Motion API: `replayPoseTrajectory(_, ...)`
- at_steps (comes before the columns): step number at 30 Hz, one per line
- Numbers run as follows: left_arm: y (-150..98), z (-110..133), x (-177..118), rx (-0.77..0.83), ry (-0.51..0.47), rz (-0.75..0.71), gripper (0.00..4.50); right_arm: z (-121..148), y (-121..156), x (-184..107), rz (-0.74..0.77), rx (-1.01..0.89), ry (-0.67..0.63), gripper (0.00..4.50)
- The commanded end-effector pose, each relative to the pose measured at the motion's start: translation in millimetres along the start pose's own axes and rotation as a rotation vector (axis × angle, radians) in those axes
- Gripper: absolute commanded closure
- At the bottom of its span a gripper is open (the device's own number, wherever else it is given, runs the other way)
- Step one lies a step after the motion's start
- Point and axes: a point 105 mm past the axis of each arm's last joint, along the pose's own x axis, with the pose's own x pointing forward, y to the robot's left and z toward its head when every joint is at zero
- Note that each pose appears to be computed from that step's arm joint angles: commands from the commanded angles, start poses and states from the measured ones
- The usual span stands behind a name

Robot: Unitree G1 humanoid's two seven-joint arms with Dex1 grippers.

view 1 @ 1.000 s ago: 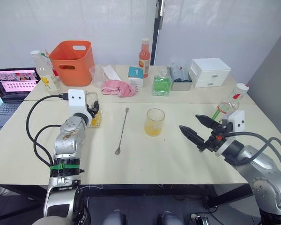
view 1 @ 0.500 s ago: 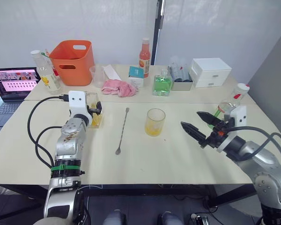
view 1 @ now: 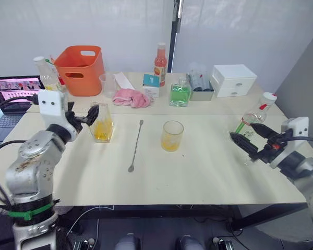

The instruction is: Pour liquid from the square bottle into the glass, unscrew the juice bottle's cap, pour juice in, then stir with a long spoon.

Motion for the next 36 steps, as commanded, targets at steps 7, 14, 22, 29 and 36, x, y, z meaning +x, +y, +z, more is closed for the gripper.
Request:
replayPoseTrajectory(7,41.1,-36.9,-60.4,0.04,0.052,-0.143,0.03,-16.1,-43.8,-52.2,-0.146,-0.031,0.06,0.0)
replayPoseTrajectory(14,50.7,-65.9,-77.4,0.083,0.067,-0.137,0.03,-28.4,-63.4,-69.3,-0.23,-0.028,0.096,0.0)
replayPoseTrajectory(22,52.6,-69.7,-81.2,0.092,0.059,-0.142,0.03,-32.3,-59.6,-64.6,-0.216,-0.029,0.102,0.0)
replayPoseTrajectory(29,41.0,-64.7,-74.5,0.077,0.04,-0.202,0.03,-23.8,-43.6,-54.2,-0.228,-0.034,0.074,0.0)
replayPoseTrajectory(36,1.9,-54.4,-60.5,0.041,0.023,-0.366,0.03,-9.3,-21.7,-24.9,-0.277,-0.037,0.018,0.0)
